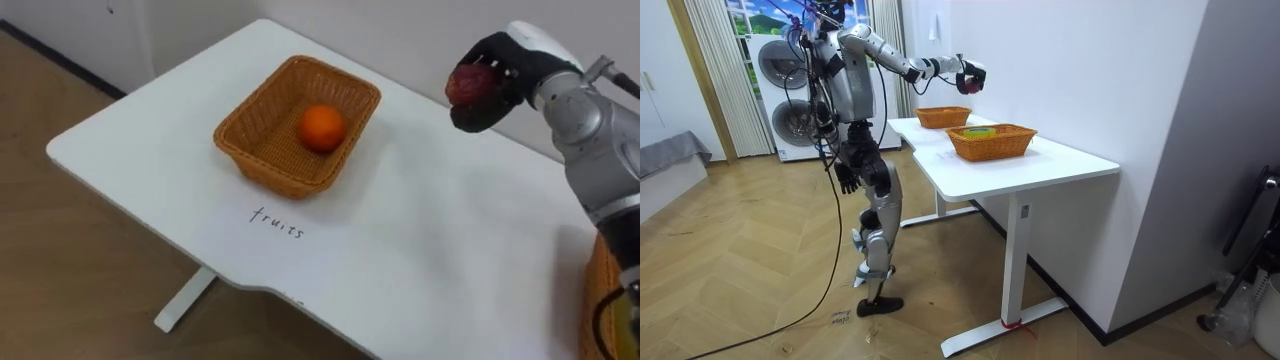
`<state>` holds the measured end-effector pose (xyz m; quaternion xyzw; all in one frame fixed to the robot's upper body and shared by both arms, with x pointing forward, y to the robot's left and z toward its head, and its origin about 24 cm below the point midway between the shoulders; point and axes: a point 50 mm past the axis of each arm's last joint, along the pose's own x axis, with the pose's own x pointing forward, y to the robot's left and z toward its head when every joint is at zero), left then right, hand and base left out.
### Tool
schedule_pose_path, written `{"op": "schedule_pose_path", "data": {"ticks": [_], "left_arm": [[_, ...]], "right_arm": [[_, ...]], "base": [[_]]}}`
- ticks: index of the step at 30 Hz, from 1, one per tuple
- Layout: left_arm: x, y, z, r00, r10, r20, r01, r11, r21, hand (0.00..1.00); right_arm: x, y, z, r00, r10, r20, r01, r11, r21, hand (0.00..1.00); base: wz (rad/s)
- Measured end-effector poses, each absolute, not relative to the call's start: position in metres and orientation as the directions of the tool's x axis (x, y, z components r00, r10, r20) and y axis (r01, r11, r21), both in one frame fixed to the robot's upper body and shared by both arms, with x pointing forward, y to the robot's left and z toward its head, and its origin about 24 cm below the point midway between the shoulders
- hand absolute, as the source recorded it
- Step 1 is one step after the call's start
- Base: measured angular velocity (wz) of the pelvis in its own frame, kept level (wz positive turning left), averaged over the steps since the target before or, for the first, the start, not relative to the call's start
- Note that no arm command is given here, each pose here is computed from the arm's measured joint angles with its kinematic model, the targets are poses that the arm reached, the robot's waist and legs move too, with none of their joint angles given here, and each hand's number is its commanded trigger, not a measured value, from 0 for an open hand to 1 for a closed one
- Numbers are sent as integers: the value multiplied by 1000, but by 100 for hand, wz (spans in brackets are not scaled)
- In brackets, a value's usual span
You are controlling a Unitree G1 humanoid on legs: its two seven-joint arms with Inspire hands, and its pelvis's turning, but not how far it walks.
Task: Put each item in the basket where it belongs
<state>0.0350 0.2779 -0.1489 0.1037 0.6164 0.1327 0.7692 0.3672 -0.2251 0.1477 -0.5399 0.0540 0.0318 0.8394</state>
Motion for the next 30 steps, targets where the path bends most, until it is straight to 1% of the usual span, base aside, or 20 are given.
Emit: {"op": "schedule_pose_path", "data": {"ticks": [5,10,15,23,30], "left_arm": [[34,273,-151,206,322,-924,-96,946,308,0],[17,273,-153,155,324,-933,-95,945,313,0],[8,274,-154,122,322,-939,-94,945,312,0],[11,276,-153,118,310,-943,-92,949,301,0],[11,273,-152,123,308,-944,-94,950,298,0]], "right_arm": [[366,-216,158,995,41,-90,-99,423,-901,100],[363,-204,171,996,86,-38,-69,404,-912,100],[363,-199,169,994,96,-46,-78,369,-926,100],[361,-186,165,990,118,-76,-112,334,-936,100],[356,-157,164,974,210,-84,-151,327,-933,100]], "base": [[0],[0],[4],[14],[7]]}}
